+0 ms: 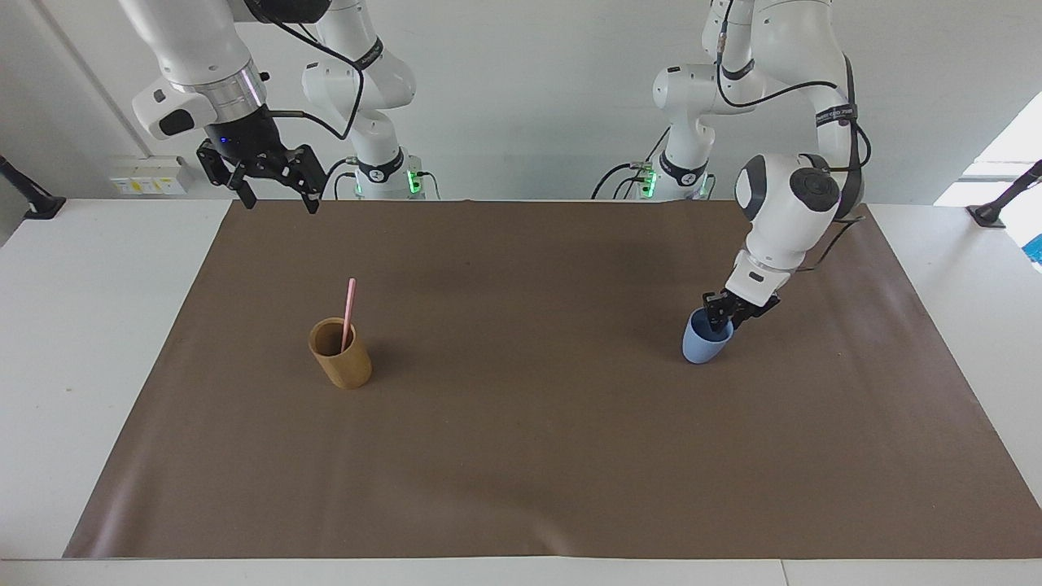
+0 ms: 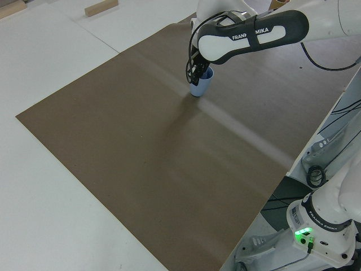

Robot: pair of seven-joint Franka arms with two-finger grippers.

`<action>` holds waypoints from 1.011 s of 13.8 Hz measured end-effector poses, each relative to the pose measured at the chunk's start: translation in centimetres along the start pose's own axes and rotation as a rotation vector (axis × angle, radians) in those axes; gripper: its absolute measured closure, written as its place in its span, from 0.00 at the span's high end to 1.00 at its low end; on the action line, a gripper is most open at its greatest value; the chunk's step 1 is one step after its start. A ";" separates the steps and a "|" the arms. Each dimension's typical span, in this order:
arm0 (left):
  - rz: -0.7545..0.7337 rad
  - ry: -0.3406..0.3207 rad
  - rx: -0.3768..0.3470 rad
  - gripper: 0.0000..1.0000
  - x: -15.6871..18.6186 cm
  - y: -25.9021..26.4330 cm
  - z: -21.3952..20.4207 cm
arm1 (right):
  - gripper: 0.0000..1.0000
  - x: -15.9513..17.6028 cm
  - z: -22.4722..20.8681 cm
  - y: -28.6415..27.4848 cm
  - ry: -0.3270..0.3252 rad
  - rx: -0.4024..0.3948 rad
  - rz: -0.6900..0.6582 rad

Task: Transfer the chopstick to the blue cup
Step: 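Slide the blue cup with the left gripper toward the table center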

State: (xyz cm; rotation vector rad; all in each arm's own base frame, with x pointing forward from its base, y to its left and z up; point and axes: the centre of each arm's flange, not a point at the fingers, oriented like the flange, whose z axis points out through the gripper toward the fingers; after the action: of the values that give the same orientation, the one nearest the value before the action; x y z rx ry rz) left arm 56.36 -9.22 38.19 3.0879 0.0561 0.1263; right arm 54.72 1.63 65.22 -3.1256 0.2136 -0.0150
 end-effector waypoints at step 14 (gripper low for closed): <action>0.098 -0.064 -0.027 0.04 -5.3 26.3 -2.5 | 1.00 -0.2 0.6 0.3 0.018 0.003 0.004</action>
State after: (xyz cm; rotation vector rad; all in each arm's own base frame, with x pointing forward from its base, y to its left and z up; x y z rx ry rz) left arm 51.74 -35.59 41.58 3.0654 -0.0984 0.0319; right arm 54.44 1.40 64.65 -3.1230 0.2201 -0.0431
